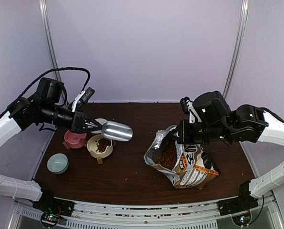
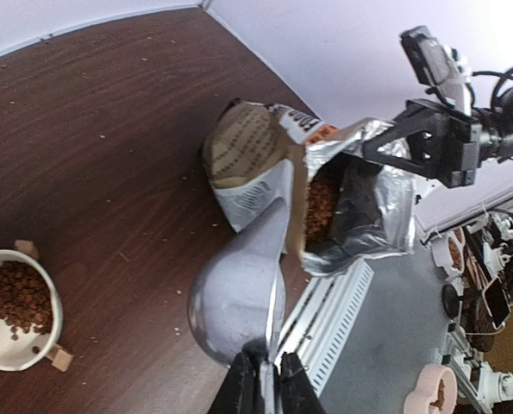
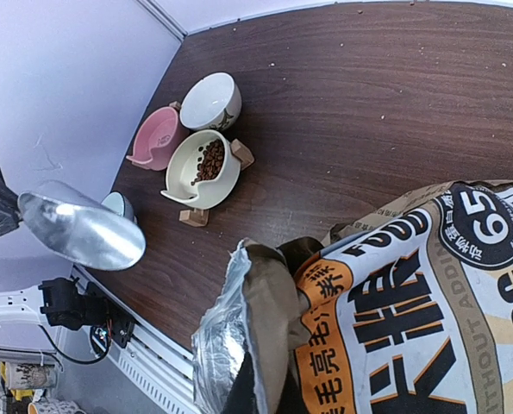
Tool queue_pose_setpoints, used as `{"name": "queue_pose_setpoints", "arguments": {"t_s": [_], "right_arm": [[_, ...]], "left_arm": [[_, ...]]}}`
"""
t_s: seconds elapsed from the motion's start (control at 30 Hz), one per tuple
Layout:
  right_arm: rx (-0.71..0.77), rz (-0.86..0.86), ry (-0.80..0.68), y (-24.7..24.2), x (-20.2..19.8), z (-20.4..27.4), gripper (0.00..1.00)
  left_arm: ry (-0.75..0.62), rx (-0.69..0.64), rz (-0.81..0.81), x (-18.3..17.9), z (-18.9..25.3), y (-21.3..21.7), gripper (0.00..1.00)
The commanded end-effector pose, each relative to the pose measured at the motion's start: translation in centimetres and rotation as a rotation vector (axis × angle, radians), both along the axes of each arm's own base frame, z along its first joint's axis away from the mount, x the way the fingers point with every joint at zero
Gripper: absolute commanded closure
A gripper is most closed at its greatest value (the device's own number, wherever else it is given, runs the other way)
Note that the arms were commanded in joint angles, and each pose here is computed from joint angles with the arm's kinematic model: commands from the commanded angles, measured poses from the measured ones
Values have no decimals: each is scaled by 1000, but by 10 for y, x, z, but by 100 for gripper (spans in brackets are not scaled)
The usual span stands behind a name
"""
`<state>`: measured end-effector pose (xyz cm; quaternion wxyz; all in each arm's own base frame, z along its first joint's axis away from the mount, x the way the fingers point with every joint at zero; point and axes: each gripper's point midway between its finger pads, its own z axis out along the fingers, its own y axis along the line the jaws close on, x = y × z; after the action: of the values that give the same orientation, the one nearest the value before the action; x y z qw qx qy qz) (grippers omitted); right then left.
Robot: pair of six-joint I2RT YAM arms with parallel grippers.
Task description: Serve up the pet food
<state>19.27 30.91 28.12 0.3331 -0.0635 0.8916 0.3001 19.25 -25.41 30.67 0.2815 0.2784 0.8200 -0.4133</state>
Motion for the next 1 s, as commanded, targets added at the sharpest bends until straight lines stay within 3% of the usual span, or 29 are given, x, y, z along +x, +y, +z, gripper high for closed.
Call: {"name": "queue_pose_setpoints", "arguments": {"t_s": [0.0,0.2,0.53,0.8,0.97], "right_arm": [[33,23,-20,12,-2,12,100],[17,42,-4,24,-8,1,100],[-4,100,29,58,-25,-18,100],[5,149,21,80,-33,-19,100],[5,168,19,76,-36,-16,100]], "left_arm": [[-5,-118,-79,-25,26,-26,100],[27,-137,-112,-50,15,-47,100],[95,-46,10,-52,-51,-87,100],[-27,106,258,-28,-88,-108,100],[-141,205,348,-24,-83,-121,100]]}}
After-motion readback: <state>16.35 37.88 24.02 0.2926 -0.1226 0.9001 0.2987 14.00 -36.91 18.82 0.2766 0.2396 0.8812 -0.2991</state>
